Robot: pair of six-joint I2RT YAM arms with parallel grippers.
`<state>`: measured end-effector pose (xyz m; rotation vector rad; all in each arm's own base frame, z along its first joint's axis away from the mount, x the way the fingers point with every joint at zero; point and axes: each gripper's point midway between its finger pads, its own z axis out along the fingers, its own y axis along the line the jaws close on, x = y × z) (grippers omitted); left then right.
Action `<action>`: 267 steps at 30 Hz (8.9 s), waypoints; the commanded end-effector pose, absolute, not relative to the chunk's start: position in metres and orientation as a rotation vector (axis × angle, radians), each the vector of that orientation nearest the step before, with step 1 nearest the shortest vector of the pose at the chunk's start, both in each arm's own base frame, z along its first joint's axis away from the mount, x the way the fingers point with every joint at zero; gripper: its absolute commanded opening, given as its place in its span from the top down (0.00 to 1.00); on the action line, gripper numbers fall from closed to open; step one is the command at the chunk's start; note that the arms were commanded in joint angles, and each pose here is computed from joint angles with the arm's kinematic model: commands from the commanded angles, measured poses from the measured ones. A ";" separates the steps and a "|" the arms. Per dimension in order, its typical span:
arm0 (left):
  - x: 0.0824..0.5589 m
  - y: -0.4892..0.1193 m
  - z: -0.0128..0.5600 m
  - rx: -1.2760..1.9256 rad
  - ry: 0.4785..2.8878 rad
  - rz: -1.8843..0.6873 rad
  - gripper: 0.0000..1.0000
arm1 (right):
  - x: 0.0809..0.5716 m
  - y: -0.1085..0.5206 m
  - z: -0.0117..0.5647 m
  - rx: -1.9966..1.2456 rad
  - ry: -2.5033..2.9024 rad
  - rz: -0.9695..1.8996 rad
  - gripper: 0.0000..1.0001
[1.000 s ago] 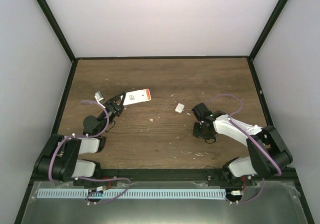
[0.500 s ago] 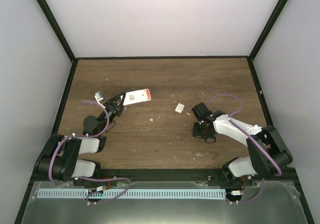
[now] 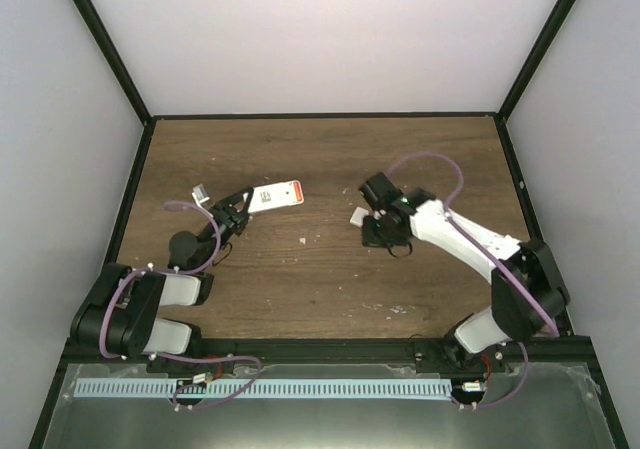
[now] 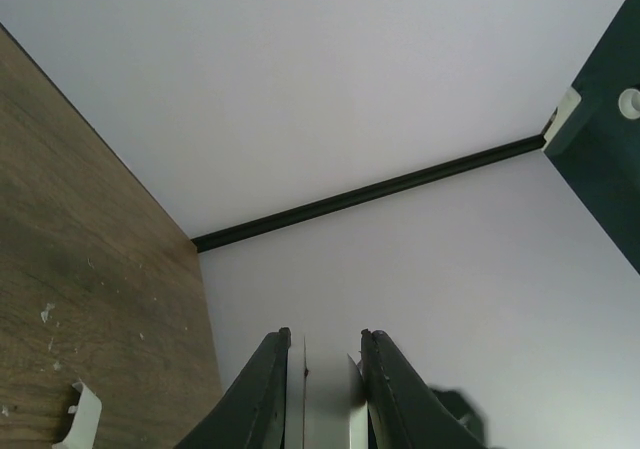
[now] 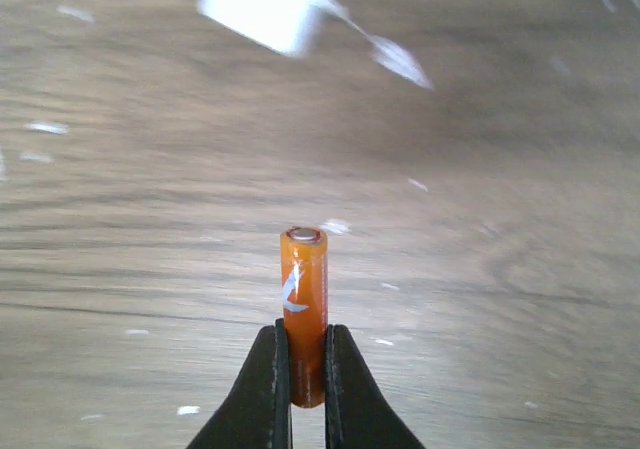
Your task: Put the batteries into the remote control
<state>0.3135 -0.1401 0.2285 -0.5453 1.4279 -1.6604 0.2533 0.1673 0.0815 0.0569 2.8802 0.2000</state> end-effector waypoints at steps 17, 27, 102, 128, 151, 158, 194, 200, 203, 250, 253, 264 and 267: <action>0.300 -0.142 0.240 -0.525 1.395 -1.651 1.00 | 0.284 0.309 0.253 -0.339 2.732 0.656 0.99; 0.300 -0.155 0.230 -0.570 1.436 -1.657 1.00 | 0.276 0.341 0.268 -0.421 2.709 0.760 0.99; 0.290 -0.154 0.224 -0.608 1.450 -1.686 1.00 | 0.294 0.354 0.212 -0.493 2.884 0.631 0.99; 0.294 -0.152 0.218 -0.695 1.456 -1.709 1.00 | 0.314 0.360 0.250 -0.498 2.710 0.658 0.96; 0.290 -0.165 0.212 -0.837 1.612 -1.790 1.00 | 0.293 0.288 0.292 -0.517 2.079 0.917 0.03; 0.281 -0.172 0.216 -0.840 1.659 -1.848 1.00 | 0.276 0.302 0.268 -0.647 2.034 1.048 0.00; 0.272 -0.189 0.228 -0.784 1.754 -1.949 1.00 | 0.250 0.322 0.235 -0.782 2.008 1.296 0.08; 0.273 -0.189 0.227 -0.789 1.751 -1.946 1.00 | 0.250 0.325 0.234 -0.808 2.013 1.303 0.16; 0.272 -0.189 0.228 -0.789 1.751 -1.946 1.00 | 0.250 0.326 0.231 -0.816 2.021 1.308 0.20; 0.270 -0.192 0.233 -0.730 1.748 -1.962 1.00 | 0.256 0.334 0.238 -0.813 2.003 1.351 0.46; 0.270 -0.193 0.234 -0.726 1.748 -1.964 1.00 | 0.255 0.335 0.238 -0.814 2.003 1.356 0.46; 0.272 -0.187 0.233 -0.728 1.726 -1.921 1.00 | 0.250 0.333 0.245 -0.821 2.012 1.377 0.37; 0.272 -0.184 0.236 -0.733 1.707 -1.909 1.00 | 0.249 0.331 0.246 -0.812 2.021 1.374 0.34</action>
